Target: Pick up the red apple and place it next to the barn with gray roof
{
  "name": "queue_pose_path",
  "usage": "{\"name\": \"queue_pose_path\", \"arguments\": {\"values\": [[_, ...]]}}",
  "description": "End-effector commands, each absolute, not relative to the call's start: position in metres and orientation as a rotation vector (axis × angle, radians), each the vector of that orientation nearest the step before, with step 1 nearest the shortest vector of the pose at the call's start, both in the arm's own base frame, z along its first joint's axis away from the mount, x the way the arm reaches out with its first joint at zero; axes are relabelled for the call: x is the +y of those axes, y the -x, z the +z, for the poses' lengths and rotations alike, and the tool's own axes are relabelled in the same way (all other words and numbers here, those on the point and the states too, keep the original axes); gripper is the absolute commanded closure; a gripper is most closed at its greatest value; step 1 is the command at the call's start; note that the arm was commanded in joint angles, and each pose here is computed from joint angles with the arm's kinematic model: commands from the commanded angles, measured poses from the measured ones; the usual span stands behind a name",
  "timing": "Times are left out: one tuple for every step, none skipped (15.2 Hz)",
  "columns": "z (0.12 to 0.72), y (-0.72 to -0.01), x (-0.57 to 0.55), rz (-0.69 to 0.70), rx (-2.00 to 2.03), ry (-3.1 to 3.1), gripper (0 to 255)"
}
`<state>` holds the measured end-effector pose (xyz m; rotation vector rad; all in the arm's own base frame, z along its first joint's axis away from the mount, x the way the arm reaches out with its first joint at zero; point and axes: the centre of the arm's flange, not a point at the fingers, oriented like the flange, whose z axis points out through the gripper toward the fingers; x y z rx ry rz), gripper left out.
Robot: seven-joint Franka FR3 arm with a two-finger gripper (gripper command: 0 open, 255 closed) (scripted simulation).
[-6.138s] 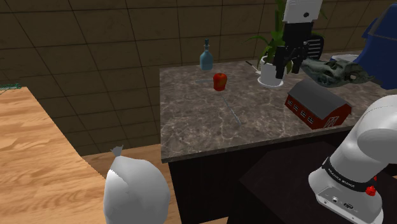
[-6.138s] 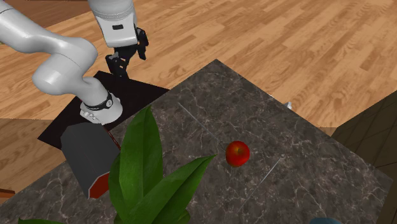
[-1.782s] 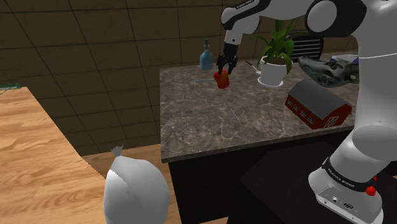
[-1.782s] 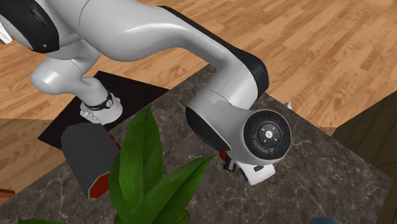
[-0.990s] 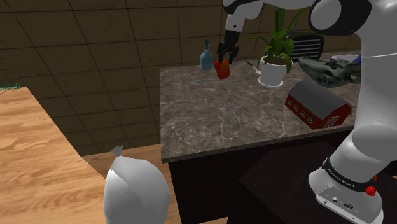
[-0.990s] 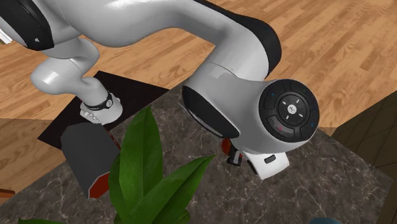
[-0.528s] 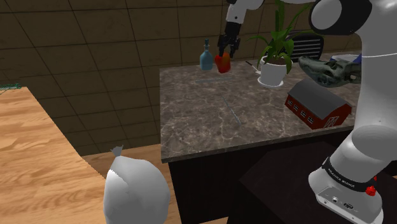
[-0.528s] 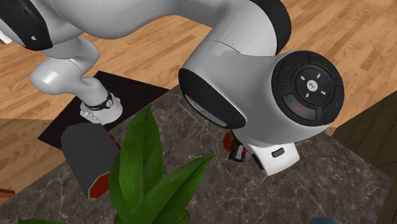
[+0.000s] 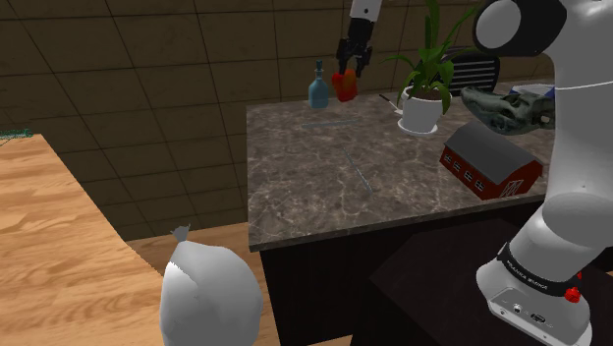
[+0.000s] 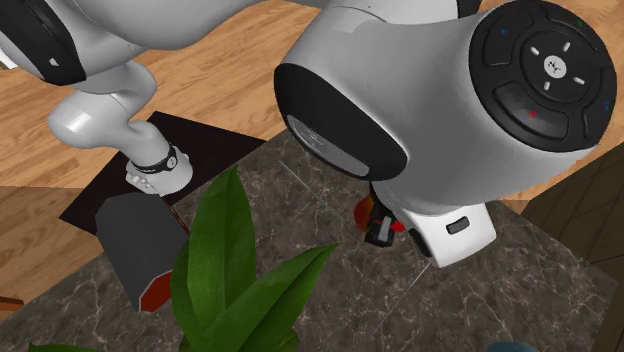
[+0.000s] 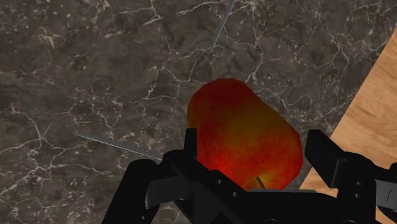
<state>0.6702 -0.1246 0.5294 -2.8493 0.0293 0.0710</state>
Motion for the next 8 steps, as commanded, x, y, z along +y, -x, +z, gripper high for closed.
{"name": "queue_pose_path", "arguments": {"values": [[0.540,-0.669,-0.125,0.072,0.029,2.849,255],[0.546,-0.669,-0.125,0.072,0.029,2.849,255],[0.551,-0.669,-0.125,0.072,0.029,2.849,255],[0.556,-0.669,-0.125,0.072,0.029,2.849,255],[0.561,-0.669,-0.125,0.072,0.029,2.849,255],[0.567,-0.669,-0.125,0.072,0.029,2.849,255],[0.572,-0.669,-0.125,0.072,0.029,2.849,255],[0.575,-0.669,-0.125,0.072,0.029,2.849,255]]}}
